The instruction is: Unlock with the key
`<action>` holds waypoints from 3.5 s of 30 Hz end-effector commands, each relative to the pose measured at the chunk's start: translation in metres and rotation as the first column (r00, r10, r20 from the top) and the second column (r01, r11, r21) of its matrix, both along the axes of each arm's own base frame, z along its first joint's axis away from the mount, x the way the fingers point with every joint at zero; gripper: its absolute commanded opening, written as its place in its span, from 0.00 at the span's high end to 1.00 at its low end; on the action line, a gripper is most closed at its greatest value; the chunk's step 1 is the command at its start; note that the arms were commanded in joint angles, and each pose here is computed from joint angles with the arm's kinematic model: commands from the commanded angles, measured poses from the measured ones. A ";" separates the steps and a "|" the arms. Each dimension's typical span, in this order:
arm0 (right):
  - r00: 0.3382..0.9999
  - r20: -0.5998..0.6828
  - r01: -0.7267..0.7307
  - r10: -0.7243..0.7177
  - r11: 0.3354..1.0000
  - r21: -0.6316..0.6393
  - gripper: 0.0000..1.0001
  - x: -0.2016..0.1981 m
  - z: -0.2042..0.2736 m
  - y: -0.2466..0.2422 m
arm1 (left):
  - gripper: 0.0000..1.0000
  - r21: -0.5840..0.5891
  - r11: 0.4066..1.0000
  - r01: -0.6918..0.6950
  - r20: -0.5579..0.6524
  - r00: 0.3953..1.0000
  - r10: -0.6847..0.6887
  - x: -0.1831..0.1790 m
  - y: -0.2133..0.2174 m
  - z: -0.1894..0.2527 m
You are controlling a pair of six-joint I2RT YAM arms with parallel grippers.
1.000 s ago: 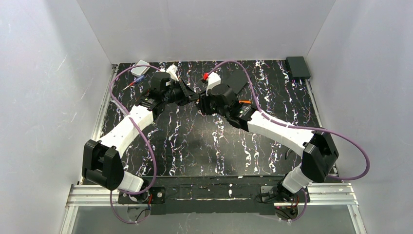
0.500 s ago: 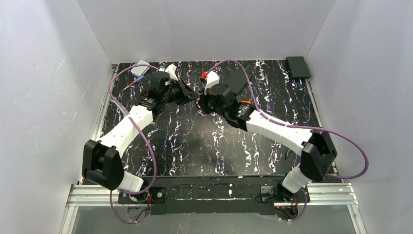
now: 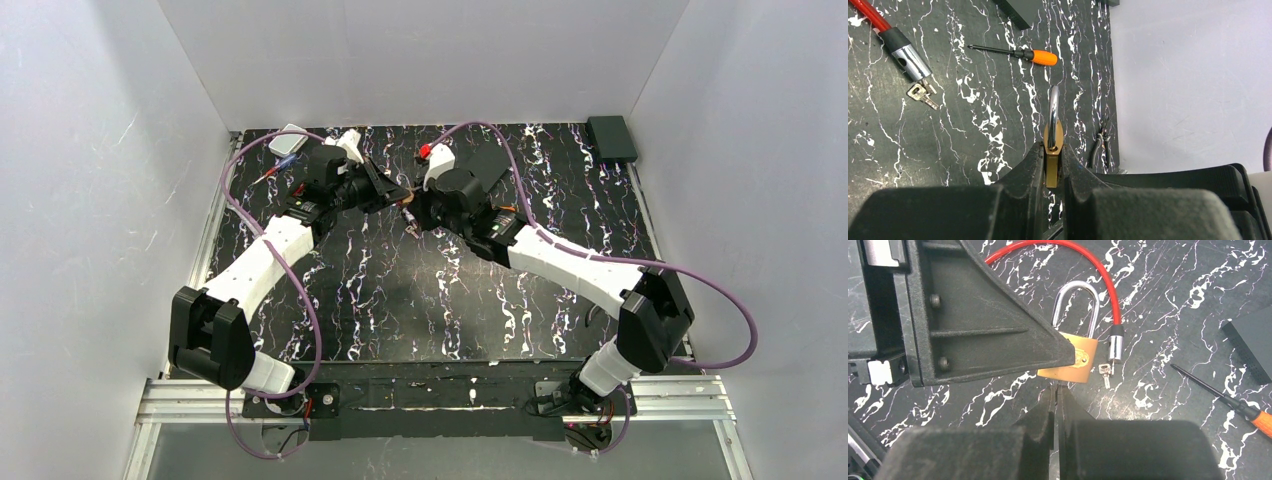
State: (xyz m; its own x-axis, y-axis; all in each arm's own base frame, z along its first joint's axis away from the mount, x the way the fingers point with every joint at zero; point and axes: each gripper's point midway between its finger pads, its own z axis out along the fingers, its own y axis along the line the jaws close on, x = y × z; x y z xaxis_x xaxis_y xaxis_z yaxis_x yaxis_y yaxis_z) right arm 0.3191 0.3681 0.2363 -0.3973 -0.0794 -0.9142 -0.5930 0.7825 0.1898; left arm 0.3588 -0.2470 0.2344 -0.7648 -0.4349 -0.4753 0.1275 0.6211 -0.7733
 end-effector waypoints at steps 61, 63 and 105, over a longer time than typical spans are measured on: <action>0.883 -0.010 -0.346 0.469 0.666 0.661 0.80 -0.001 0.084 -0.063 | 1.00 -0.404 0.760 0.508 0.461 0.831 -0.310 -0.053 -0.042 0.139; 0.910 -0.040 -0.321 0.414 0.761 0.564 0.66 0.000 0.070 -0.072 | 1.00 -0.397 0.762 0.511 0.461 0.829 -0.315 -0.053 -0.042 0.138; 0.832 0.129 -0.502 0.540 0.633 0.589 0.56 -0.048 0.131 -0.063 | 1.00 -0.359 0.737 0.572 0.468 0.794 -0.388 -0.067 -0.058 0.133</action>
State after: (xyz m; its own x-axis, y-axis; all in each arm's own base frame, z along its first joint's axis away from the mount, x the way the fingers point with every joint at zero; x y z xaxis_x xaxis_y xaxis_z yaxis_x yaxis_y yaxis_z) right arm 0.2772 0.3023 0.3525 -0.5567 0.2310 -0.7980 -0.7997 0.1108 0.5900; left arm 0.2983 -0.3051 0.3480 -0.8005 -0.2845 -0.5275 0.5491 0.0049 -0.8358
